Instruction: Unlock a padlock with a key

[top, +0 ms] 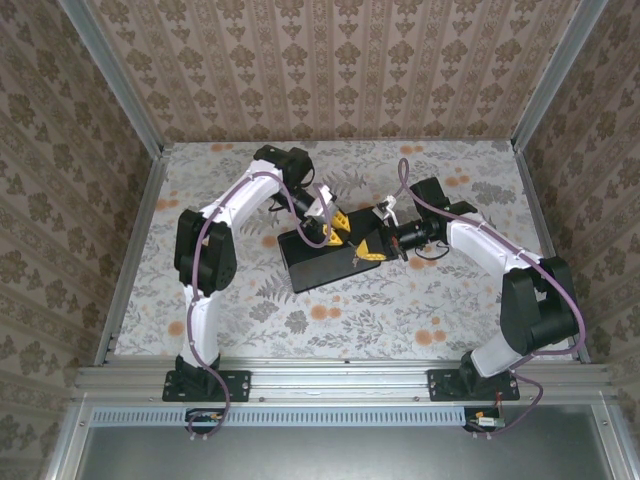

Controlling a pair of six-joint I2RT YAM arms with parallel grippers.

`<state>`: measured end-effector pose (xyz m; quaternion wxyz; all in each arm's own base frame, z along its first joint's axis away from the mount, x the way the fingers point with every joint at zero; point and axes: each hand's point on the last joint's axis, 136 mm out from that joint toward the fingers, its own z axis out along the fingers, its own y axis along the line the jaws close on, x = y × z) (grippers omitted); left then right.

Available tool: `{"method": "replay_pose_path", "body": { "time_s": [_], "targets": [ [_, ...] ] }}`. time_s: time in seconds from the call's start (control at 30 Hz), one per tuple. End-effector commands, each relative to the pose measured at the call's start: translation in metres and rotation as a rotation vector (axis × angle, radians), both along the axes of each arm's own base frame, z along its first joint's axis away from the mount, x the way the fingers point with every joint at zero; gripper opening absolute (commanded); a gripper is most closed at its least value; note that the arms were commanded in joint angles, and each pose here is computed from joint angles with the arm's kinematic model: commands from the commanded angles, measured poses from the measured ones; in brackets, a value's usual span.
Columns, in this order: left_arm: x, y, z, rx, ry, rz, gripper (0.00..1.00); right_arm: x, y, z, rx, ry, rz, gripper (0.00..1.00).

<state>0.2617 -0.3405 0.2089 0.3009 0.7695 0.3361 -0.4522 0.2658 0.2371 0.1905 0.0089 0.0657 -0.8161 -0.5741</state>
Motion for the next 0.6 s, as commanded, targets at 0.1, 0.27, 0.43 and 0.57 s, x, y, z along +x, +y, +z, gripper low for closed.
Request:
{"method": "replay_pose_path", "body": {
  "time_s": [0.1, 0.27, 0.43, 0.57],
  "targets": [
    [-0.015, 0.008, 0.028, -0.043, -0.018, -0.025, 0.2, 0.0, -0.002, 0.003, 0.001, 0.001, -0.004, 0.0],
    [-0.015, 0.007, 0.029, -0.039, -0.019, -0.022, 0.2, 0.004, 0.0, 0.006, 0.01, -0.008, -0.007, 0.0],
    [-0.013, 0.005, 0.028, -0.034, -0.021, -0.016, 0.21, 0.003, 0.002, 0.011, 0.019, -0.024, 0.003, 0.0],
    [-0.013, 0.003, 0.027, -0.032, -0.025, -0.016, 0.21, 0.004, 0.003, 0.012, 0.02, -0.023, 0.004, 0.0]
  ]
}}
